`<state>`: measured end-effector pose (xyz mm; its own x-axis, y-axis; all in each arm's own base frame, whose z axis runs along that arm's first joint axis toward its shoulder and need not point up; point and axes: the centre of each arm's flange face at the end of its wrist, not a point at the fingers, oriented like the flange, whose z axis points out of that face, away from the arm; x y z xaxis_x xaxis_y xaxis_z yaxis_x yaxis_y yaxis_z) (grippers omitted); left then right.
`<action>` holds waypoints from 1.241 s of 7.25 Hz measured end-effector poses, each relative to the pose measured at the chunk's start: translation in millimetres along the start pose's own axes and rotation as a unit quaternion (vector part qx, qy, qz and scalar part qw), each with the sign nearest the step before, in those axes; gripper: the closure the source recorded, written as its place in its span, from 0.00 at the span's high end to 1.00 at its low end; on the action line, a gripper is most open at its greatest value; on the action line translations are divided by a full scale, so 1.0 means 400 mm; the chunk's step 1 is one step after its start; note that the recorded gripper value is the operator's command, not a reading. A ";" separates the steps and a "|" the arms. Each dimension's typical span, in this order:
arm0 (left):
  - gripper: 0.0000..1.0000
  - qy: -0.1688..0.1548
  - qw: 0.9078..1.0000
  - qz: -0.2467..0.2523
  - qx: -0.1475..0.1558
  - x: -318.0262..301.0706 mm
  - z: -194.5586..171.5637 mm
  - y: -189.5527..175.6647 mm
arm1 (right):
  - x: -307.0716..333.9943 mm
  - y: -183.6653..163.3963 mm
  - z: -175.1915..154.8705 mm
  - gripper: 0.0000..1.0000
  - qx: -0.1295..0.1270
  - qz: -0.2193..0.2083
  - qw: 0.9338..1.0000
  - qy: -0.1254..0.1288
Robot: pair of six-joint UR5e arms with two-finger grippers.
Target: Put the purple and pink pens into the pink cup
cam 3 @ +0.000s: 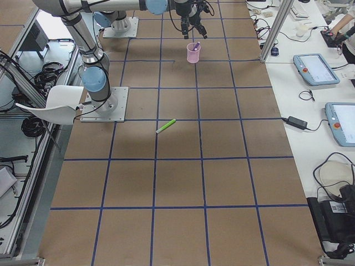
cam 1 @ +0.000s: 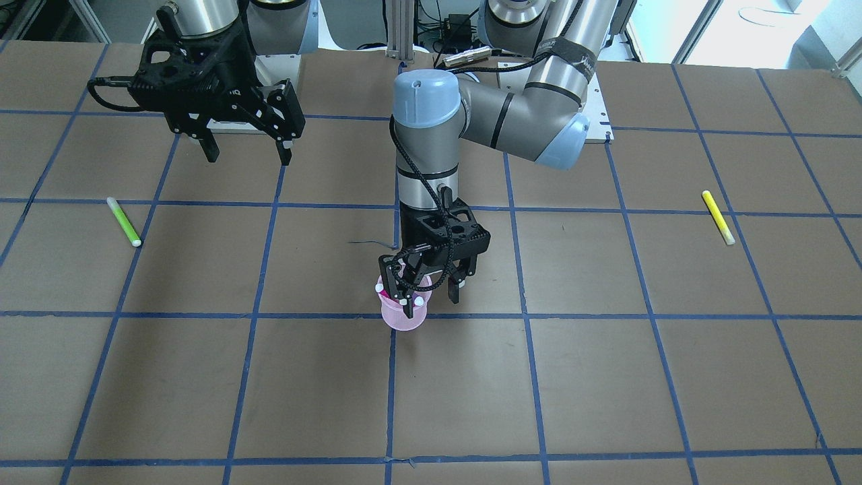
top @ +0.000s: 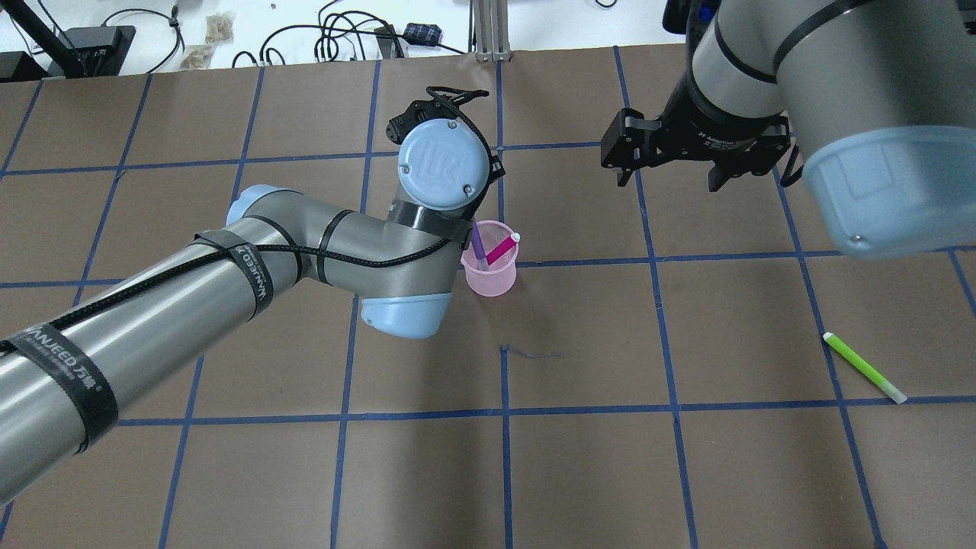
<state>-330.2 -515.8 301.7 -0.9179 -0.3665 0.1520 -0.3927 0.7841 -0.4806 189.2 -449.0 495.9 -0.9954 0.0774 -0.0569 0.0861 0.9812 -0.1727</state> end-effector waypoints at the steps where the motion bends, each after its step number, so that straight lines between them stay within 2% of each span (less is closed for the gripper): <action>1: 1.00 0.005 1.000 0.002 0.004 0.001 -0.025 -0.023 | 0.000 0.000 0.000 1.00 0.000 -0.001 1.000 -0.001; 3: 1.00 -0.009 1.000 0.029 -0.009 -0.012 -0.074 -0.137 | -0.002 0.000 0.000 1.00 -0.001 -0.002 1.000 -0.004; 5: 1.00 -0.019 0.994 0.067 -0.079 -0.077 -0.114 -0.277 | -0.003 0.000 -0.001 1.00 -0.001 -0.002 1.000 -0.006; 6: 1.00 -0.009 0.988 0.109 -0.109 -0.125 -0.126 -0.327 | -0.004 -0.001 -0.002 1.00 0.000 -0.002 1.000 -0.007; 7: 1.00 0.005 0.981 0.141 -0.133 -0.170 -0.137 -0.361 | -0.004 -0.001 -0.001 1.00 -0.001 -0.002 1.000 -0.007; 9: 1.00 -0.003 0.970 0.157 -0.185 -0.289 -0.166 -0.411 | -0.004 -0.002 0.000 1.00 -0.001 -0.002 1.000 -0.007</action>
<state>-163.4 -569.3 420.4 -0.9956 -0.0829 0.0430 -0.0888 0.9831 -0.1600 190.6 -449.7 495.9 -0.9950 0.0713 -0.0695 0.0823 0.9818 -0.1711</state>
